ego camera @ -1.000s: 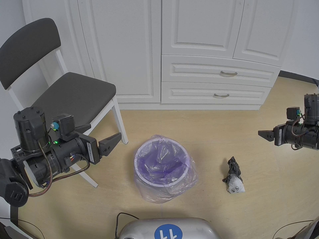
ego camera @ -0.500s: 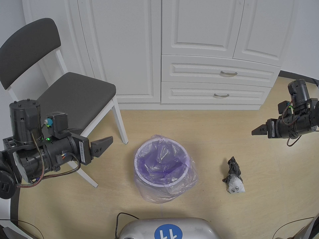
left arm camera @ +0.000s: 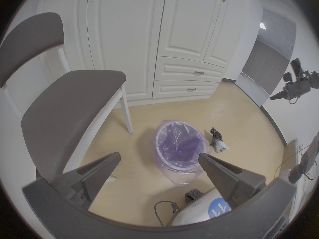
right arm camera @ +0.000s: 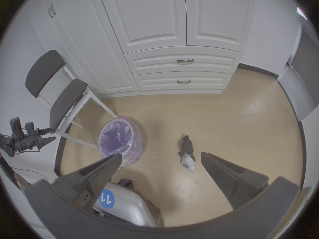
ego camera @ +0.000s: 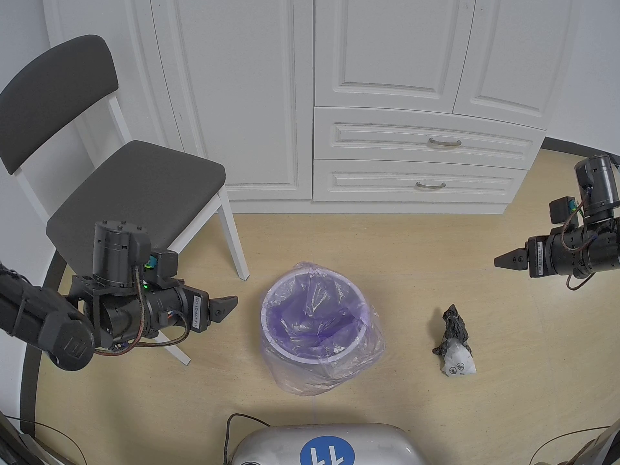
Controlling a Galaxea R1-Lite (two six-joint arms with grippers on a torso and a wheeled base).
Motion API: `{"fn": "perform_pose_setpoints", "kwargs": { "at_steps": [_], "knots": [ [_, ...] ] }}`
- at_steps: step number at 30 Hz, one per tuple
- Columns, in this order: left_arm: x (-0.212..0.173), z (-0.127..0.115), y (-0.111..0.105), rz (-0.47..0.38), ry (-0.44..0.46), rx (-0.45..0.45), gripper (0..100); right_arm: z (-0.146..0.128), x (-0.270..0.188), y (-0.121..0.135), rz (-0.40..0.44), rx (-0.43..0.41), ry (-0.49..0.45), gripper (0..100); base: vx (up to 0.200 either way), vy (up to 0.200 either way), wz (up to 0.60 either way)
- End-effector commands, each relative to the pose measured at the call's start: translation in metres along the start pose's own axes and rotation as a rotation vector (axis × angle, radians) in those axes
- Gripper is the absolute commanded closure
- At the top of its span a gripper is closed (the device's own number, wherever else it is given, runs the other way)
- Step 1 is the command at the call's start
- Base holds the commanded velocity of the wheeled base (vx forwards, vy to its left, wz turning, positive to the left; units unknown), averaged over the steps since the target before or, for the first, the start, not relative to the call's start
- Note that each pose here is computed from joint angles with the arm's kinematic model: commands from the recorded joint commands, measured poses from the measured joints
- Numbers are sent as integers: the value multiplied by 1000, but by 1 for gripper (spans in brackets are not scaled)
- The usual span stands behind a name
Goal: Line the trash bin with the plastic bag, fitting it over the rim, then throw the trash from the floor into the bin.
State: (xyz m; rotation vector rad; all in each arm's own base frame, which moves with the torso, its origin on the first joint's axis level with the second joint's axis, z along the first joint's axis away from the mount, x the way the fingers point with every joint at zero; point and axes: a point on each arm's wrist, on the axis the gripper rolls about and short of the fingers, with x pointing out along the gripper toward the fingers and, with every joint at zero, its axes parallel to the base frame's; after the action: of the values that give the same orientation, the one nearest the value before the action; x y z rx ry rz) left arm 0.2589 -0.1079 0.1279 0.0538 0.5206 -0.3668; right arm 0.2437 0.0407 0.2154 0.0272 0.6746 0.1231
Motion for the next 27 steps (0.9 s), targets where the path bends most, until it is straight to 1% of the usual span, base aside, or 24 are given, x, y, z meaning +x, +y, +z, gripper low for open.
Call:
{"fn": "perform_pose_setpoints", "kwargs": {
  "at_steps": [1,4,6,7,8,10,11,12,13,15,16,17,19,21,23,24,25,27],
  "knots": [
    [17,-16,5,21,71,-12,0,-6,-10,7,-22,-30,-17,0,0,0,0],
    [14,-23,8,28,85,-24,0,-8,-15,3,-59,-15,-26,0,0,0,0],
    [13,-27,9,30,71,-24,0,-13,-25,-5,-85,32,-44,0,0,0,0],
    [13,-29,9,36,64,-24,0,-14,-31,-8,-94,68,-63,0,0,0,0],
    [12,-29,9,41,61,-26,0,-15,-33,-9,-96,81,-68,0,0,0,0],
    [7,-37,11,71,58,-26,0,-27,-44,-11,-95,174,-80,0,0,0,0],
    [7,-37,11,71,58,-26,0,-27,-44,-11,-95,174,-80,0,0,0,0],
    [2,-36,15,114,13,-35,0,-36,-46,-13,-88,271,-74,0,0,0,0],
    [-2,-36,20,138,-14,-45,0,-38,-48,-15,-77,310,-77,0,0,0,0],
    [-3,-37,22,148,-19,-47,0,-39,-51,-15,-68,325,-83,0,0,0,0],
    [-7,-41,26,175,-32,-51,0,-42,-61,-18,-56,349,-108,0,0,0,0],
    [-10,-43,27,191,-38,-52,0,-43,-66,-20,-59,357,-119,0,0,0,0],
    [-19,-44,28,242,-61,-50,0,-52,-78,-22,-60,366,-136,0,0,0,0],
    [-28,-42,28,270,-92,-57,0,-60,-87,-22,-56,365,-154,0,0,0,0],
    [-33,-42,29,275,-106,-63,0,-68,-98,-21,-50,365,-188,0,0,0,0],
    [-33,-42,29,275,-106,-63,0,-68,-99,-21,-51,366,-190,0,0,0,0],
    [-36,-41,29,279,-115,-65,0,-73,-109,-21,-45,369,-227,0,0,0,0],
    [-40,-41,28,276,-122,-60,0,-78,-120,-21,-43,370,-266,0,0,0,0]
  ]
}}
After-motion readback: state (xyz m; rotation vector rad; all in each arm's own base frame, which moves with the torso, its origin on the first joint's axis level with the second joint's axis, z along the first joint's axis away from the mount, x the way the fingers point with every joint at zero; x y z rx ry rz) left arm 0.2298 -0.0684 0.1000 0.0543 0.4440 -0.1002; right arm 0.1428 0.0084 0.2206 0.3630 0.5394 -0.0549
